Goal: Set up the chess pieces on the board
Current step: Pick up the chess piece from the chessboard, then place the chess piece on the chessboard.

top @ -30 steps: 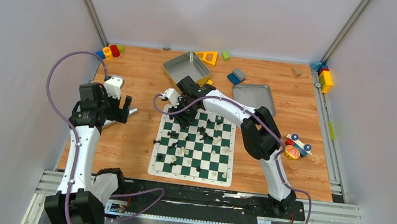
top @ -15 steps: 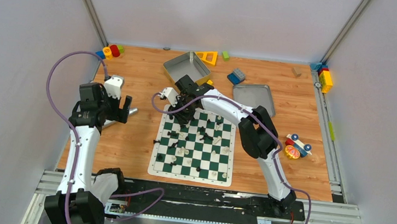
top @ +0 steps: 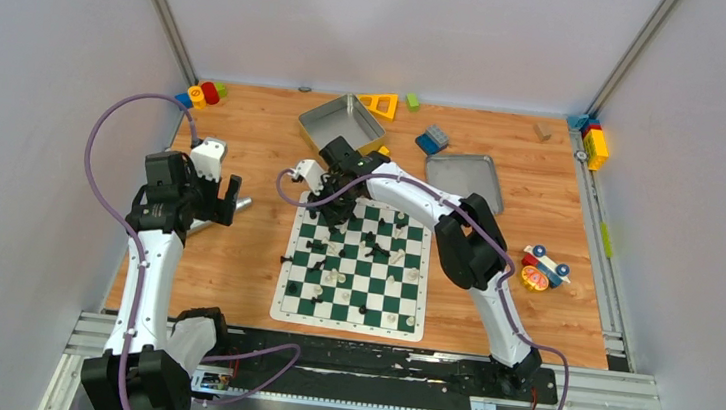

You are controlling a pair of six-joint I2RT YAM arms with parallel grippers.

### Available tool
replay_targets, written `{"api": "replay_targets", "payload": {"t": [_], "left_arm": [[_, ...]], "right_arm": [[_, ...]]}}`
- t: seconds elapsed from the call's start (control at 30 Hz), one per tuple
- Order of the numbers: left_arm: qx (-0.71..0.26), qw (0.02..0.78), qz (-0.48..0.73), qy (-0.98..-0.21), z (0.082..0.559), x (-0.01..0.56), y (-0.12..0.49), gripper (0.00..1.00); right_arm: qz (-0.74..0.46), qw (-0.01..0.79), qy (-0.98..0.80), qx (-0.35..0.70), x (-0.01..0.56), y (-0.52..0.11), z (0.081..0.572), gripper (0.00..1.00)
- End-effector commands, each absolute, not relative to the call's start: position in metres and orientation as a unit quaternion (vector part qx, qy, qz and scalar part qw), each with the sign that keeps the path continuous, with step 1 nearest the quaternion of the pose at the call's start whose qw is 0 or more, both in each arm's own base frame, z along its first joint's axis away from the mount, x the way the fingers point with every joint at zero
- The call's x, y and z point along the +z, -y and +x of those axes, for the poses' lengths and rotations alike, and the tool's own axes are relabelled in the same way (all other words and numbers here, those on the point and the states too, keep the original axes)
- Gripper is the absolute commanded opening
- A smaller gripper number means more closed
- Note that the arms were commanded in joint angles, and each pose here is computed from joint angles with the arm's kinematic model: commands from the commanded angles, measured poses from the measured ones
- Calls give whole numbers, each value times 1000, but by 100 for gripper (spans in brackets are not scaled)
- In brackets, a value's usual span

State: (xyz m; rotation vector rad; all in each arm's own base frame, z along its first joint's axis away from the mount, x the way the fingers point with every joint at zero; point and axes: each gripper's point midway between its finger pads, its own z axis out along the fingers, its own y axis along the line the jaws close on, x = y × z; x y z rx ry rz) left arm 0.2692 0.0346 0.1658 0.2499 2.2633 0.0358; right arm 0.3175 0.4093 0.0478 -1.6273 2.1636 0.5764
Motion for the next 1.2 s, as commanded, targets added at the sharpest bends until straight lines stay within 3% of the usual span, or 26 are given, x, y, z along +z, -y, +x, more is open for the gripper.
{"api": "replay_targets", "payload": {"t": [0.0, 0.13, 1.17], "left_arm": [[23, 442, 97, -891, 276, 179, -38, 99], [25, 443, 95, -891, 276, 179, -39, 99], [41, 439, 85, -893, 276, 179, -46, 99]], "right_arm": [[-581, 209, -753, 227, 70, -428, 321, 4], [-584, 224, -744, 233, 82, -440, 322, 0], [-631, 240, -709, 202, 63, -479, 313, 1]]}}
